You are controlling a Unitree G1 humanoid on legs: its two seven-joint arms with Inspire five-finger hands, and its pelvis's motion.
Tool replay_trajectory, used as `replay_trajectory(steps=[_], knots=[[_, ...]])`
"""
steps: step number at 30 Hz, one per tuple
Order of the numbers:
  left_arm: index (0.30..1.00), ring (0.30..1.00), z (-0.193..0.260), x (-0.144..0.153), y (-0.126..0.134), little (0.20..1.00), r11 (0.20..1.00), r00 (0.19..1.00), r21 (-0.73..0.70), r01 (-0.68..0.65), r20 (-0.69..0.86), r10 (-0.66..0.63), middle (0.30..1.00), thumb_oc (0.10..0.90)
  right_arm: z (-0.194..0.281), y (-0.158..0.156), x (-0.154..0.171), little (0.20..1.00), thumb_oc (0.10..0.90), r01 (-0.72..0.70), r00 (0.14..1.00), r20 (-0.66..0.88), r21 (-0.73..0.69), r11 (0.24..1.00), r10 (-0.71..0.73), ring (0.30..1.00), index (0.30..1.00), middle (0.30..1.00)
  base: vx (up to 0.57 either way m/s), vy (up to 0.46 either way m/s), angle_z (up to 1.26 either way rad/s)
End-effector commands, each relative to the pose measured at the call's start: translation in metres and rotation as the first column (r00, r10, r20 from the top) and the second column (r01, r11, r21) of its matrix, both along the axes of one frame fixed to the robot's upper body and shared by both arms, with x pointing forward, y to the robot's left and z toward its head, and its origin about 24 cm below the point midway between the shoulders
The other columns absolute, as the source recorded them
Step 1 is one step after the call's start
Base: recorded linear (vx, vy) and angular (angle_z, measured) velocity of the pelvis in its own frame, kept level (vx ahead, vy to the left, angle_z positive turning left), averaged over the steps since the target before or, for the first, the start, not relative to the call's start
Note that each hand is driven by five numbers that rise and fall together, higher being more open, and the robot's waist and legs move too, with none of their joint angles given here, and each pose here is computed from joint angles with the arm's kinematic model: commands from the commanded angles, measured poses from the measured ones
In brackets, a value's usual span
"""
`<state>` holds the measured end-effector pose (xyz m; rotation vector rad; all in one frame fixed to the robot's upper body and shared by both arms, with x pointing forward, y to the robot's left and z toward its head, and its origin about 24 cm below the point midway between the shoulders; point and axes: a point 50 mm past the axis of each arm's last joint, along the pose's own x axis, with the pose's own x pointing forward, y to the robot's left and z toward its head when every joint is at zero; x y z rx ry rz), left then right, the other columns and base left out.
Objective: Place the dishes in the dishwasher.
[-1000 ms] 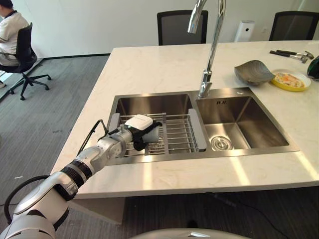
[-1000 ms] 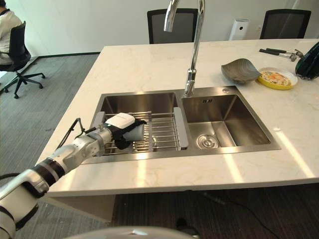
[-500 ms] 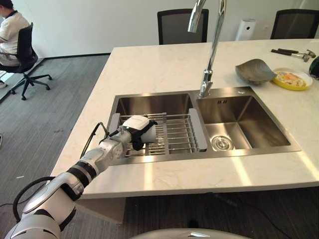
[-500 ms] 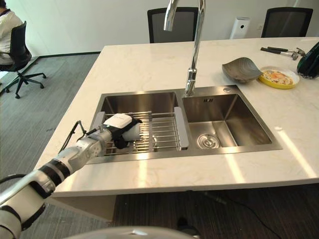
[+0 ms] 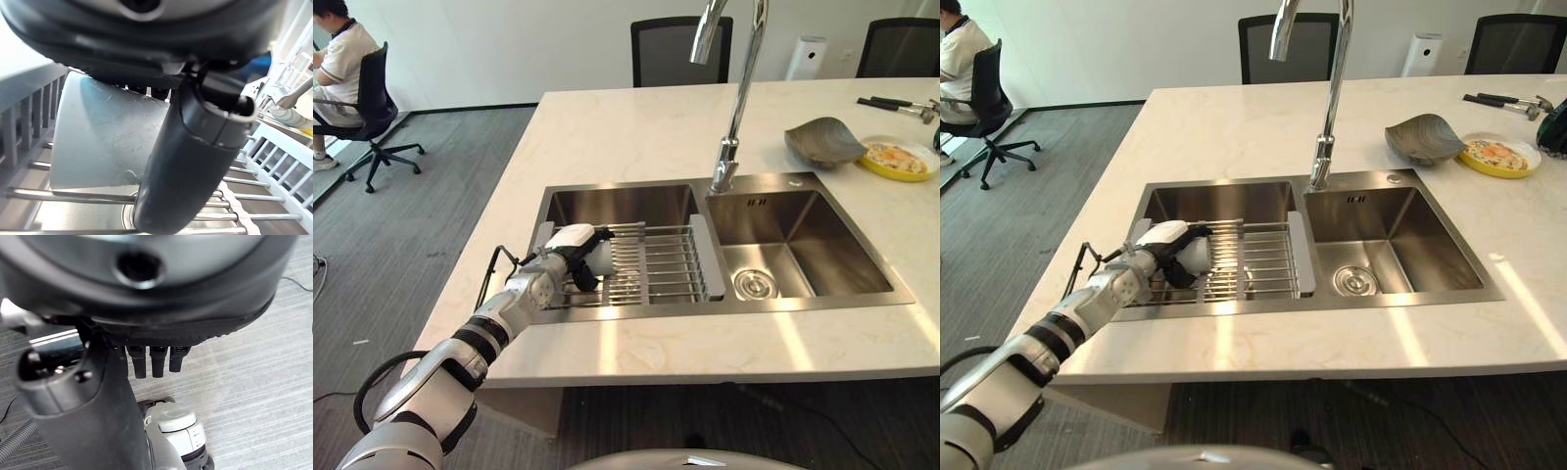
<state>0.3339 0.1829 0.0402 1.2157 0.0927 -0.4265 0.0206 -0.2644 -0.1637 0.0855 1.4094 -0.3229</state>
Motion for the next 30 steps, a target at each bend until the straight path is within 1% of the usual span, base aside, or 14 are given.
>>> replay_trajectory(steps=[1, 6, 8, 11, 13, 21, 22, 23, 26, 30], knots=[[0.9, 0.9, 0.02, 0.025, 0.014, 0.9, 0.996, 0.996, 0.017, -0.09, -0.004, 0.09, 0.9, 0.8, 0.006, -0.017, 0.009, 0.9, 0.8, -0.049, 0.999, -0.021, -0.037, 0.998, 0.048, 0.9, 0.9, 0.9, 0.0, 0.0, 0.0], [0.9, 0.9, 0.025, 0.028, 0.016, 0.9, 0.995, 0.998, 0.069, -0.066, -0.005, 0.066, 0.9, 0.8, 0.006, -0.017, 0.011, 0.9, 0.8, -0.062, 0.998, -0.022, -0.033, 0.998, 0.061, 0.9, 0.9, 0.9, 0.0, 0.001, 0.02], [0.9, 0.9, 0.031, 0.029, 0.017, 0.9, 0.992, 0.999, 0.116, -0.042, 0.008, 0.042, 0.9, 0.8, 0.006, -0.017, 0.013, 0.9, 0.8, -0.068, 0.998, -0.018, -0.03, 0.997, 0.067, 0.9, 0.9, 0.9, -0.01, 0.0, 0.06], [0.9, 0.9, 0.032, 0.029, 0.017, 0.9, 0.99, 0.999, 0.136, -0.033, 0.006, 0.032, 0.9, 0.8, 0.006, -0.016, 0.013, 0.9, 0.8, -0.072, 0.997, -0.015, -0.028, 0.997, 0.072, 0.9, 0.9, 0.9, -0.01, 0.002, 0.08], [0.9, 0.9, 0.032, 0.03, 0.014, 0.9, 0.976, 1.0, 0.216, 0.013, 0.0, -0.013, 0.9, 0.8, 0.006, -0.016, 0.017, 0.9, 0.8, -0.083, 0.997, -0.008, -0.027, 0.996, 0.083, 0.9, 0.9, 0.9, -0.02, 0.005, 0.09], [0.9, 0.9, 0.024, 0.029, 0.005, 0.9, 0.951, 0.997, 0.299, 0.072, -0.029, -0.066, 0.9, 0.8, 0.007, -0.016, 0.02, 0.9, 0.8, -0.102, 0.995, -0.003, -0.031, 0.994, 0.102, 0.9, 0.9, 0.9, 0.0, 0.001, 0.01], [0.401, 0.401, 0.022, 0.029, 0.003, 0.401, 0.947, 0.997, 0.311, 0.082, -0.033, -0.075, 0.401, 0.467, 0.007, -0.017, 0.02, 0.9, 0.8, -0.102, 0.995, -0.002, -0.034, 0.994, 0.102, 0.9, 0.9, 0.9, 0.0, 0.0, 0.0], [0.3, 0.3, 0.02, 0.029, -0.001, 0.3, 0.941, 0.995, 0.325, 0.098, -0.036, -0.091, 0.3, 0.4, 0.007, -0.017, 0.022, 0.9, 0.8, -0.107, 0.994, 0.001, -0.037, 0.994, 0.107, 0.9, 0.9, 0.9, 0.0, 0.0, 0.0], [0.3, 0.3, 0.021, 0.028, -0.017, 0.3, 0.925, 0.986, 0.345, 0.161, -0.019, -0.164, 0.3, 0.4, 0.008, -0.019, 0.023, 0.9, 0.8, -0.106, 0.994, 0.01, -0.051, 0.993, 0.107, 0.9, 0.9, 0.9, 0.0, 0.0, 0.0], [0.3, 0.3, 0.031, 0.029, -0.027, 0.3, 0.913, 0.971, 0.35, 0.21, 0.032, -0.236, 0.3, 0.4, 0.009, -0.023, 0.021, 0.9, 0.8, -0.1, 0.995, 0.012, -0.061, 0.993, 0.1, 0.9, 0.9, 0.9, 0.0, 0.0, 0.0]])
